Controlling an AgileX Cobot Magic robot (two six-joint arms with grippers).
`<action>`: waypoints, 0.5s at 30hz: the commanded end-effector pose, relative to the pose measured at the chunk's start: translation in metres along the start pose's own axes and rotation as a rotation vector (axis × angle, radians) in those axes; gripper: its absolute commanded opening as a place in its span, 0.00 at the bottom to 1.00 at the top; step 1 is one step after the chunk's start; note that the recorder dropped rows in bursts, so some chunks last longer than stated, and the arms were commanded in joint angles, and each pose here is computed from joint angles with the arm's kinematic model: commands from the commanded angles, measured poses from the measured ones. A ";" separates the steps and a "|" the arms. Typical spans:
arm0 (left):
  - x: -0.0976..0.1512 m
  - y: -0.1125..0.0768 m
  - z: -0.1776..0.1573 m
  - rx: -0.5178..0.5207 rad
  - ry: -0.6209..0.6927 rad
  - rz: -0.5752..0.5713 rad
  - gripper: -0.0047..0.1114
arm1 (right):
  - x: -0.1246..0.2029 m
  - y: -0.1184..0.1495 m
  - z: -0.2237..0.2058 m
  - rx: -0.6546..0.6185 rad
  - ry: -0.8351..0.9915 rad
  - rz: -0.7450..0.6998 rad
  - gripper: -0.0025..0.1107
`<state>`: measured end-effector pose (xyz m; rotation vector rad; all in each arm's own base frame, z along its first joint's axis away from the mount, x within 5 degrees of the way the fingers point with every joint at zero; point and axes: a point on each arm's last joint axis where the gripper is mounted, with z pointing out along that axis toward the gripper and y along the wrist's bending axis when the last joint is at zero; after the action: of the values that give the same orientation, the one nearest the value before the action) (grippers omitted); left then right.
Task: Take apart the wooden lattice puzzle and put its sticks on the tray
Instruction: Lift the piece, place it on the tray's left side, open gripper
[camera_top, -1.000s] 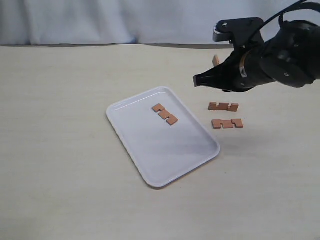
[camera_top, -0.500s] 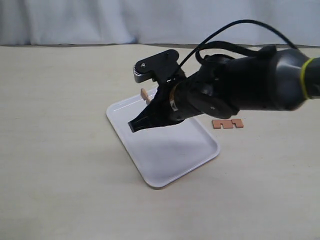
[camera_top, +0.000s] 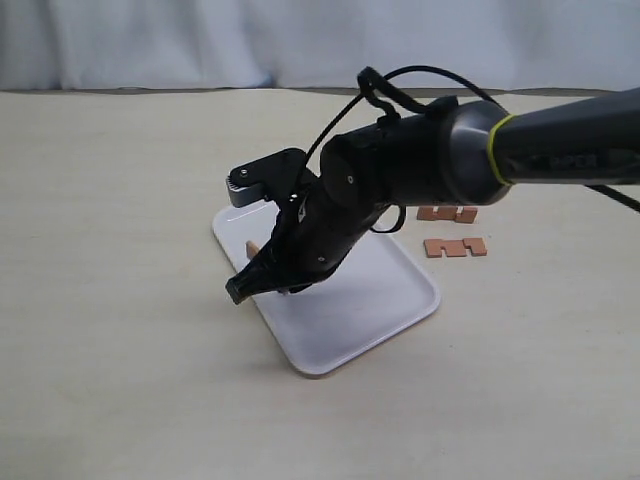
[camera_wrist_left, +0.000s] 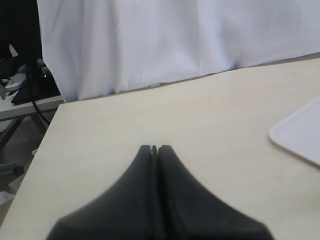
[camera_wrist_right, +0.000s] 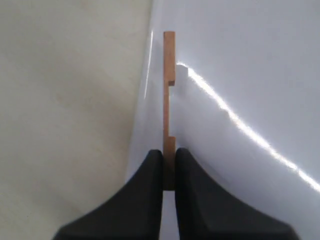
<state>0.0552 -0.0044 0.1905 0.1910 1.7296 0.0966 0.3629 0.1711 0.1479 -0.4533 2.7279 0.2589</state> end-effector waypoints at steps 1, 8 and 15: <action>0.000 0.000 0.000 -0.006 -0.005 -0.001 0.04 | -0.003 -0.006 -0.001 0.006 -0.015 0.045 0.23; 0.000 0.000 0.000 -0.006 -0.005 -0.001 0.04 | -0.007 -0.004 -0.017 0.001 -0.049 0.027 0.56; 0.000 0.000 0.000 -0.007 -0.008 -0.004 0.04 | -0.012 -0.007 -0.069 0.057 -0.096 -0.016 0.65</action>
<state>0.0552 -0.0044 0.1905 0.1910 1.7296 0.0966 0.3568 0.1618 0.1960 -0.4447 2.6419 0.2427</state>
